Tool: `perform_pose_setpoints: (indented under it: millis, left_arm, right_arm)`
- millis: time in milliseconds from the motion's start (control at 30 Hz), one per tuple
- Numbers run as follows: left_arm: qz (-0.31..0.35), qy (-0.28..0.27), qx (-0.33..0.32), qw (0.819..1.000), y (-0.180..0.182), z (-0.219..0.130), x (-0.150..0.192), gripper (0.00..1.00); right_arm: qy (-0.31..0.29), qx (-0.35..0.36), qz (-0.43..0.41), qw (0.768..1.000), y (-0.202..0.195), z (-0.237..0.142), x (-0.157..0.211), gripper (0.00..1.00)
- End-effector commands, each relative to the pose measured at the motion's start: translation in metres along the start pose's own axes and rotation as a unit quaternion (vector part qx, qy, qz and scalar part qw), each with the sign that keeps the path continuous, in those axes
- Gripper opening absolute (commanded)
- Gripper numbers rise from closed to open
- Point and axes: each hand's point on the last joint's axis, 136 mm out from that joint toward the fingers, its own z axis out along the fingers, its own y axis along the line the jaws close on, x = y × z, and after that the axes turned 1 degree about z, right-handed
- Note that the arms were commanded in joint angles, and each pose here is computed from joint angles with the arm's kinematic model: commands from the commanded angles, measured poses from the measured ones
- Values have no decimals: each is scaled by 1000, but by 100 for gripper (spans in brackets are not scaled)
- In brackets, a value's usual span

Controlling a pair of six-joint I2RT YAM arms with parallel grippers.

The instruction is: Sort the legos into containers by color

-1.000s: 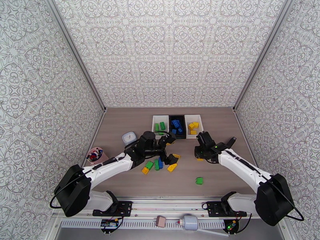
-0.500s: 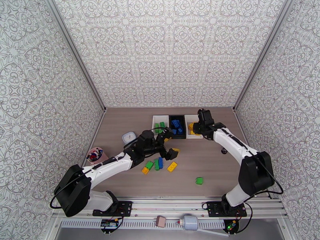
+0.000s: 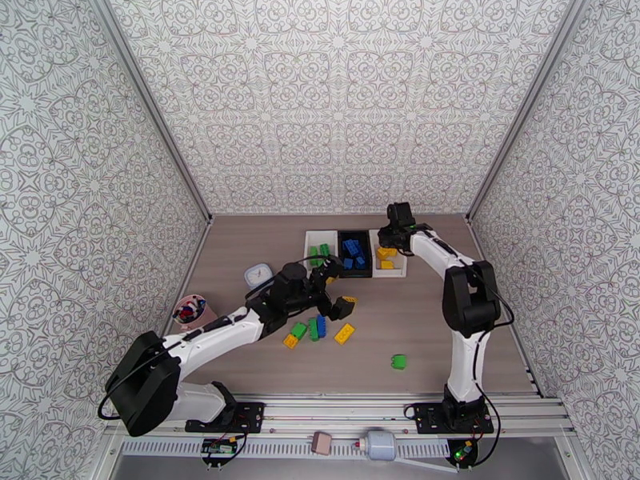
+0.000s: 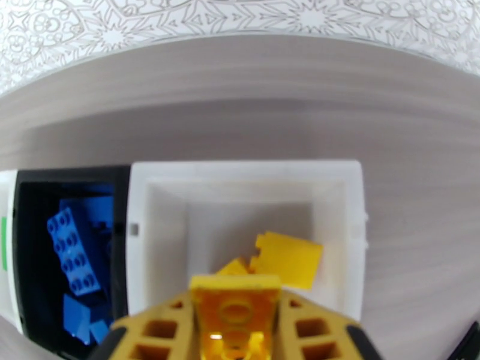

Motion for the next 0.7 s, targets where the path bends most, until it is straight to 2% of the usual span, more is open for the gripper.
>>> perform_pose_setpoints:
  millis: [0,133,267,500,667]
  left_arm:
    - [4,-8,-14,1000,4,-6,-2,100]
    - [10,-11,-16,1000,5,-7,-2,99]
    - [15,-16,-18,1000,6,-9,-2,100]
    - [23,-11,-11,1000,3,-12,1,100]
    - [19,-8,-22,1000,3,-23,5,99]
  right_arm:
    - [-2,-17,-10,1000,6,10,-10,20]
    - [4,-18,-12,1000,5,22,-12,24]
    - [1,-20,-15,1000,6,20,-14,37]
    - [-17,-30,-13,999,6,-15,-14,67]
    - [-33,-62,-13,997,11,-47,0,76]
